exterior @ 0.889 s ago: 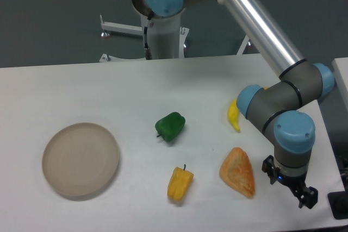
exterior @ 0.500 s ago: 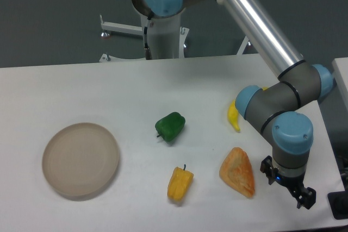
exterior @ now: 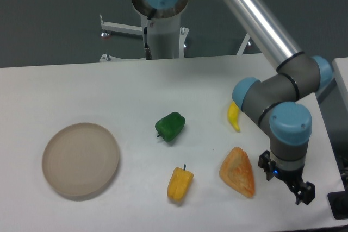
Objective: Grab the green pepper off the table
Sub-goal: 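Raise the open gripper up from beside the orange slice, then move the open gripper over the green bell pepper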
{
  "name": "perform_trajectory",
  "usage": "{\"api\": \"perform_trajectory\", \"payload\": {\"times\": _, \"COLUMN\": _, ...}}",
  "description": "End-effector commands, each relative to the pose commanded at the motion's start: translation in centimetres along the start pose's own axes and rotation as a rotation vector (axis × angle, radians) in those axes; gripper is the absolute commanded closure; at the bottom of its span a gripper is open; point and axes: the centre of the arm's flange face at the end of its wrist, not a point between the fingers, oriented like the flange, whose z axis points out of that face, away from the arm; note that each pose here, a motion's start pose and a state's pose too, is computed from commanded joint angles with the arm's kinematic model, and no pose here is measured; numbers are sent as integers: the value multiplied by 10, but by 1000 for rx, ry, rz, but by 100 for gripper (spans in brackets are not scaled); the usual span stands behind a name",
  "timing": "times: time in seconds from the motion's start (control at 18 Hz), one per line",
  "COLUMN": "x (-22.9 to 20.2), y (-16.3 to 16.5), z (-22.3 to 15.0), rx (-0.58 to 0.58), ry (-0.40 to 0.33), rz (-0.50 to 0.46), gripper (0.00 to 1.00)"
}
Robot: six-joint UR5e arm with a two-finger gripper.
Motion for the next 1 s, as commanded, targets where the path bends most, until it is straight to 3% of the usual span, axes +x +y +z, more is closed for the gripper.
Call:
{"api": "perform_trajectory", "payload": {"times": 0.56, "x": 93, "y": 28, "z": -45, "rx": -29, "ry": 119, "rz": -241, "gripper": 0}}
{"api": "perform_trajectory", "payload": {"times": 1.0, "x": 188, "y": 14, "z": -41, "rx": 168, "ry": 315, "rz": -317, "gripper": 0}}
